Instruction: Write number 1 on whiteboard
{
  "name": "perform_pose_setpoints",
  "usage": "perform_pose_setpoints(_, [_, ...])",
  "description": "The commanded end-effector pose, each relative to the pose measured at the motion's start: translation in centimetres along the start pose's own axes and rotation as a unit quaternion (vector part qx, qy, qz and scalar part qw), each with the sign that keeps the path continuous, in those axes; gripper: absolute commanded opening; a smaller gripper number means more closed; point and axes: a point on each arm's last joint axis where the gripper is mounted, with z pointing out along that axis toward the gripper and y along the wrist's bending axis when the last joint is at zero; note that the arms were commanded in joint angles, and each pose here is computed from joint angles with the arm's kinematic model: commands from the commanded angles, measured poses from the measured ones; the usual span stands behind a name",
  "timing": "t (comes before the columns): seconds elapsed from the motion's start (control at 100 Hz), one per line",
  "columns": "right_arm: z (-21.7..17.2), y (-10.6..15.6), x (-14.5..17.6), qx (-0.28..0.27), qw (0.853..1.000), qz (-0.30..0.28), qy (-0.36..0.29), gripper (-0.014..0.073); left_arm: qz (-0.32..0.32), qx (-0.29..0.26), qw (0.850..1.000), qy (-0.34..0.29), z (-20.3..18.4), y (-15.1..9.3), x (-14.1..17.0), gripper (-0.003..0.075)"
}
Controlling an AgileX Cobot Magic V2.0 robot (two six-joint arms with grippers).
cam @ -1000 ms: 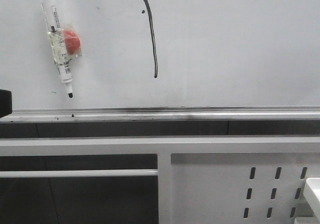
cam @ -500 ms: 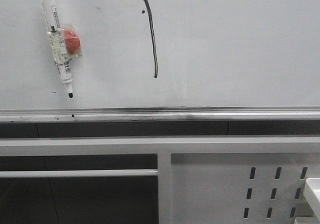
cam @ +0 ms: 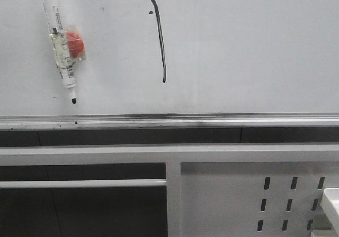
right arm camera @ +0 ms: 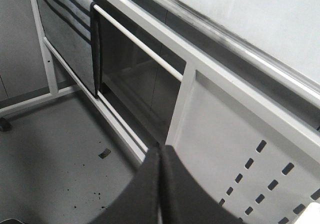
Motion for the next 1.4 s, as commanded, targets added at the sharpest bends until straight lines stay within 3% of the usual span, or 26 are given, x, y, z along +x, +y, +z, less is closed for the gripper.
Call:
perform_pose_setpoints(0.0, [-0.2,-0.3,-1.3,0.013,0.999,0.001,-0.042,-0.0069,0.059,-0.037,0.995,-0.079,-0.6,0.6,-2.6,-0.002])
perform_pose_setpoints(0.11, [-0.2,-0.3,-1.3,0.013,0.999,0.001,-0.042,-0.0069,0.081,-0.106,0.99,-0.052,-2.4,1.2,-3.2,-0.002])
perform_pose_setpoints(0.3, [-0.2,-0.3,-1.3,0.013,0.999,0.001,-0.042,-0.0069,0.018,-0.267,0.964,0.005,-4.6,2.2,-2.5,-0.002])
perform_pose_setpoints(0.47, [-0.2,-0.3,-1.3,0.013,0.999,0.001,-0.042,-0.0069,-0.038,-0.385,0.914,0.119,-5.7,3.8,0.7,-0.002])
perform_pose_setpoints(0.58, [-0.2,-0.3,-1.3,0.013,0.999,0.001,-0.042,-0.0069,-0.051,-0.41,0.894,0.171,-7.2,3.6,3.2,-0.002])
perform_pose_setpoints(0.66, [-0.2,-0.3,-1.3,0.013,0.999,0.001,-0.042,-0.0069,-0.069,-0.443,0.865,0.226,-8.3,3.6,4.0,-0.002])
perform_pose_setpoints(0.75, [-0.2,-0.3,-1.3,0.013,0.999,0.001,-0.042,-0.0069,-0.078,-0.453,0.848,0.263,-8.8,3.5,4.7,-0.002])
perform_pose_setpoints(0.97, [-0.2,-0.3,-1.3,0.013,0.999,0.001,-0.042,-0.0069,-0.026,-0.411,0.858,0.307,-8.7,3.2,4.9,-0.002])
perform_pose_setpoints(1.2, [-0.2,-0.3,-1.3,0.013,0.999,0.001,-0.042,-0.0069,-0.048,-0.39,0.843,0.367,-9.2,2.7,5.9,-0.002])
perform_pose_setpoints(1.39, [-0.2,-0.3,-1.3,0.013,0.999,0.001,-0.042,-0.0069,-0.04,-0.377,0.848,0.37,-9.1,2.6,5.9,-0.002])
